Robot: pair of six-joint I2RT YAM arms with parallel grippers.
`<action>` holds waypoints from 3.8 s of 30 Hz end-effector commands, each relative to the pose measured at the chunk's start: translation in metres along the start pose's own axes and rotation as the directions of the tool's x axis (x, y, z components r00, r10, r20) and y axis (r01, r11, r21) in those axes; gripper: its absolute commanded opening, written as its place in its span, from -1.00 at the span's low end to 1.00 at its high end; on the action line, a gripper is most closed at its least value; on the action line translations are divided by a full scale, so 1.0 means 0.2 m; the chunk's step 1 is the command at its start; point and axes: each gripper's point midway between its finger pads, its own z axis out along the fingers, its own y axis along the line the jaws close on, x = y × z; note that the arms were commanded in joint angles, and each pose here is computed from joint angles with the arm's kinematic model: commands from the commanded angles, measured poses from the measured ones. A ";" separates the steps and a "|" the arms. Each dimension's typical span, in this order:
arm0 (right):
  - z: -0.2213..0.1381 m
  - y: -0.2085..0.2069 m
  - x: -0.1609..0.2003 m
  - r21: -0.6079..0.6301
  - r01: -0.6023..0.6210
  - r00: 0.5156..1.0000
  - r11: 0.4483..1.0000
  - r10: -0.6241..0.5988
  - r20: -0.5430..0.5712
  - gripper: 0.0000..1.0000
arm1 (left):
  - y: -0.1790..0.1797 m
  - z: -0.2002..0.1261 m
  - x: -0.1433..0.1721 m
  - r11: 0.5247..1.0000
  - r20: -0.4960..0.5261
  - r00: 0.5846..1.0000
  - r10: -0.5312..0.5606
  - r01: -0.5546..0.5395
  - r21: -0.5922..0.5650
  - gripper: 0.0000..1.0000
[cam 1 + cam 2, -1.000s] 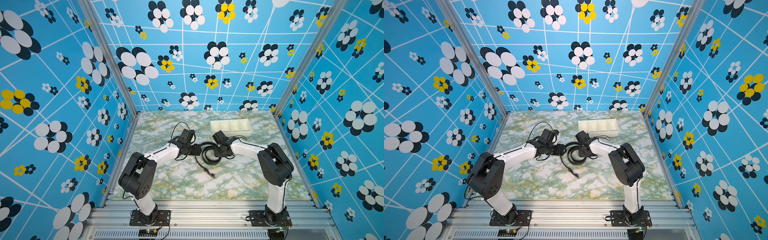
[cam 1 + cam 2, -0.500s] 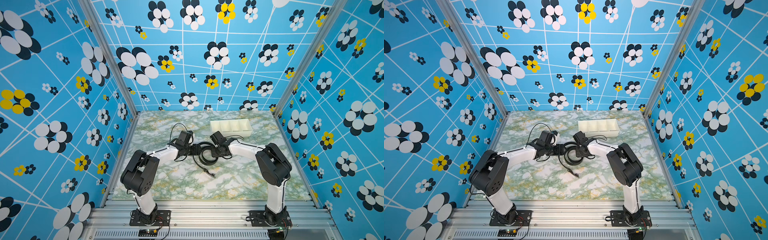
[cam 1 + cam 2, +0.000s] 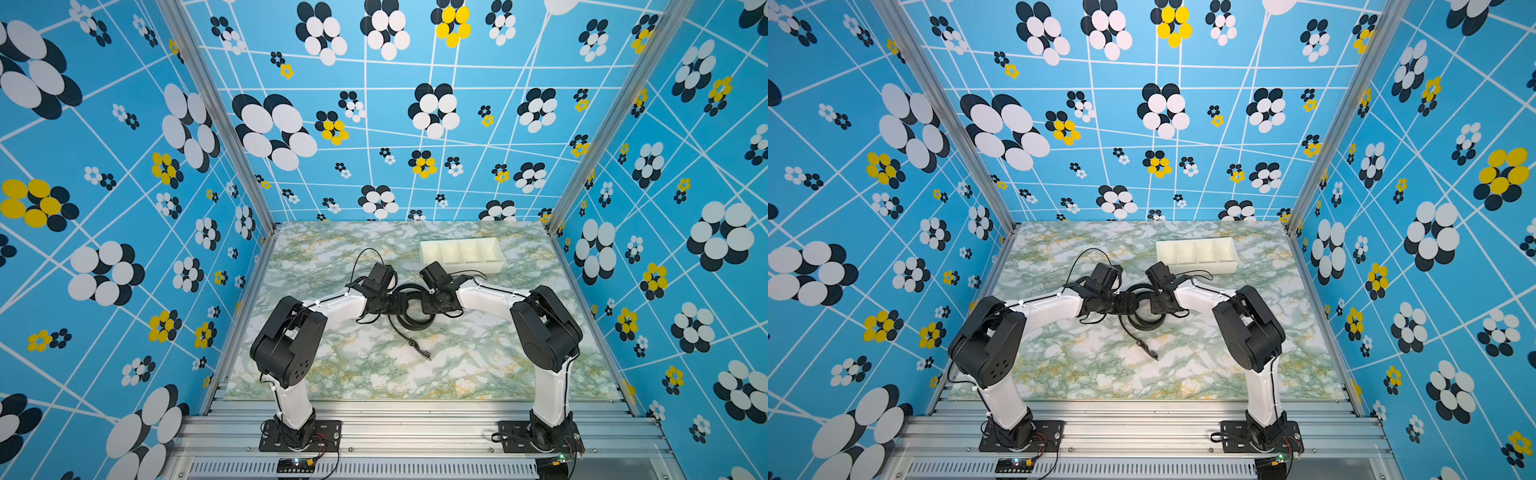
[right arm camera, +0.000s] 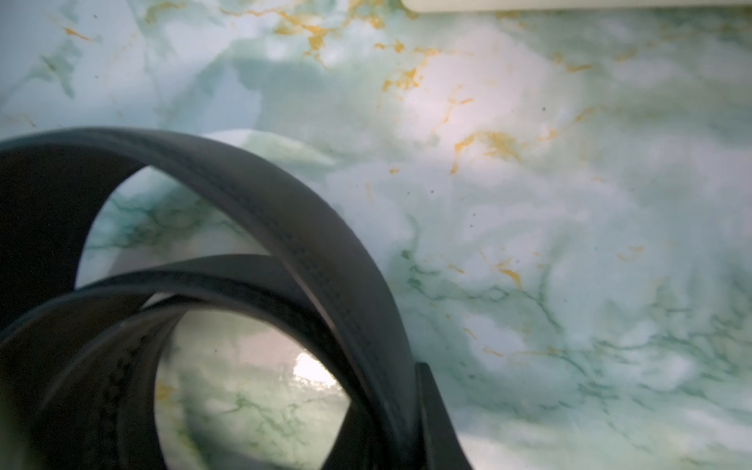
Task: Place the belts into the storage roll
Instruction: Roll the belt at the center of the board.
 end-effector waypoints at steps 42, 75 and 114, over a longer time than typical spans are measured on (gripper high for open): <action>-0.41 -0.05 0.15 -0.138 0.151 0.966 0.979 -0.117 0.231 0.39 | 0.23 0.08 0.13 0.946 -0.248 0.968 -0.031 -0.051 -0.319 -0.89; -0.30 0.27 0.62 -0.229 0.679 0.733 0.697 -0.660 0.164 0.38 | 0.25 0.17 0.12 0.954 -0.310 0.950 -0.044 -0.052 -0.295 -0.90; -0.34 0.10 0.81 -0.279 0.470 0.882 0.837 -0.437 0.175 -1.00 | 0.38 0.22 0.12 0.896 -0.348 0.936 -0.059 -0.105 -0.432 -0.61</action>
